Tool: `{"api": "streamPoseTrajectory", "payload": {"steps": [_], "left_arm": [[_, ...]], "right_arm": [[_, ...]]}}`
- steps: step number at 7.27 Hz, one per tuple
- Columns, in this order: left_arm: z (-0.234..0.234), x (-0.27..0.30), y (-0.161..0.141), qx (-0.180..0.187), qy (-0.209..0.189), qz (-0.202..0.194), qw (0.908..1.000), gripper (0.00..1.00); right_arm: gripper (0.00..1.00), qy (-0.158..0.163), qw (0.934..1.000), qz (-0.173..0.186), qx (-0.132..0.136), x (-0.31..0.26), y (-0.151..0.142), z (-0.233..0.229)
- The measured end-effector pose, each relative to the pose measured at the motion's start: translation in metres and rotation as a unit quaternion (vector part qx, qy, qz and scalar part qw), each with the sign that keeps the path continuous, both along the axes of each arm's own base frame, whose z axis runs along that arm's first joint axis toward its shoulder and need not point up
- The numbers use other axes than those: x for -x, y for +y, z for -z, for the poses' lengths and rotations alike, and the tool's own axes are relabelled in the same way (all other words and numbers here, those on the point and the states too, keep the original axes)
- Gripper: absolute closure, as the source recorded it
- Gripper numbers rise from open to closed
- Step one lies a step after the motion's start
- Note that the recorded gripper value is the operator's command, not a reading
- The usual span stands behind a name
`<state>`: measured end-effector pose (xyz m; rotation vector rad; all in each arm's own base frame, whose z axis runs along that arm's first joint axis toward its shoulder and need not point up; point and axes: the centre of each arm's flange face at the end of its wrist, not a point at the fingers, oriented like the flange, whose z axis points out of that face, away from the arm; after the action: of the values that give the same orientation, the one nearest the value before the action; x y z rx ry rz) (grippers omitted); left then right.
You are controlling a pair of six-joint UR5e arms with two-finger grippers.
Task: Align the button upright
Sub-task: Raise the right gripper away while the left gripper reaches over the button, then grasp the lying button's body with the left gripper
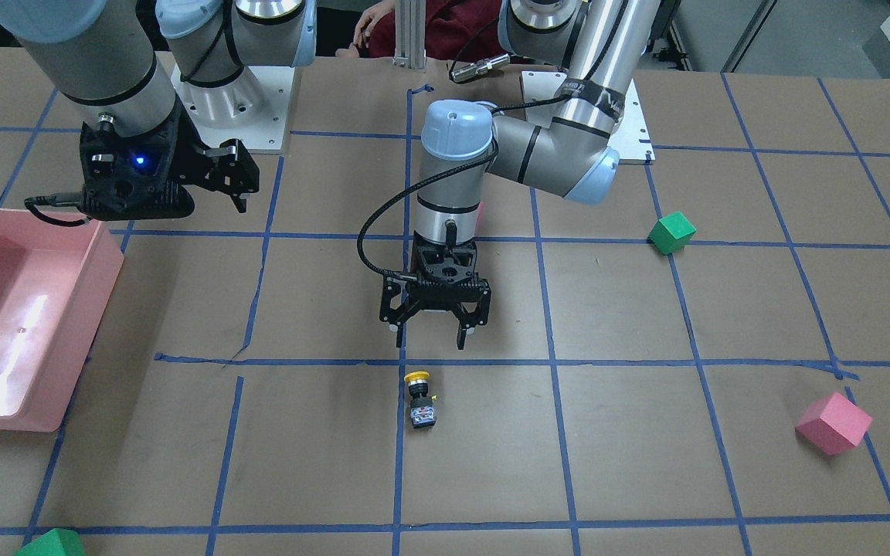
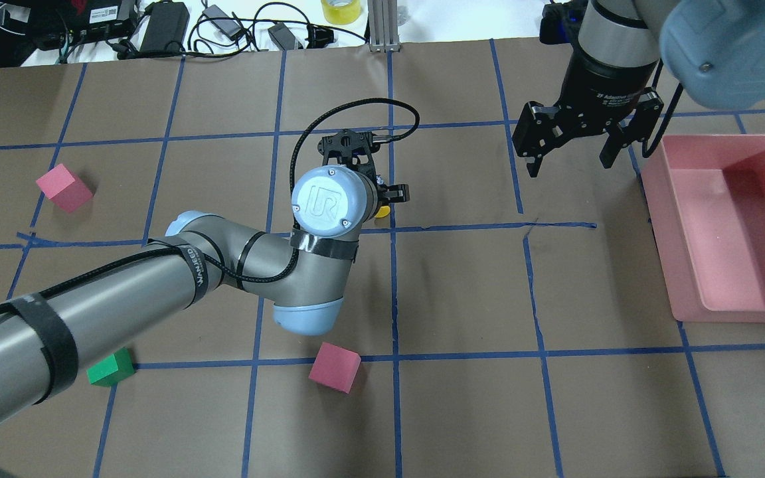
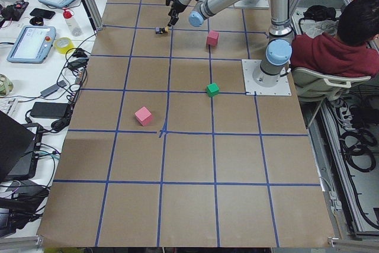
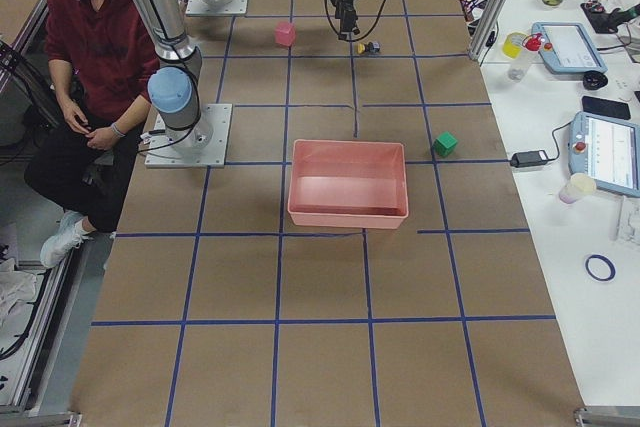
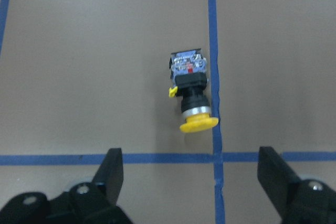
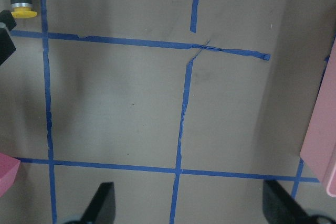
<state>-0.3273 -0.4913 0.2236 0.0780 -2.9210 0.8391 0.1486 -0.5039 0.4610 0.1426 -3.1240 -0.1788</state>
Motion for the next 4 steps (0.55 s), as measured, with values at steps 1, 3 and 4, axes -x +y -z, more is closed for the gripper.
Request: {"api": "streamPoseTrajectory", "payload": {"steps": [1,3,4], "left_arm": [[0.02,0.001,-0.006,0.015,0.0,-0.004,0.9999,0.08],[0.048,0.003,-0.012,0.039,0.001,-0.001,0.9992,0.08],[0.058,0.004,-0.013,0.05,0.002,0.002,0.9988,0.1]], "right_arm": [[0.0,0.0,1.0,-0.002,0.0,0.0,0.0,0.0],[0.0,0.003,1.0,-0.005,0.003,0.001,-0.001,-0.001],[0.0,0.006,1.0,-0.006,0.004,0.002,-0.001,-0.001]]}}
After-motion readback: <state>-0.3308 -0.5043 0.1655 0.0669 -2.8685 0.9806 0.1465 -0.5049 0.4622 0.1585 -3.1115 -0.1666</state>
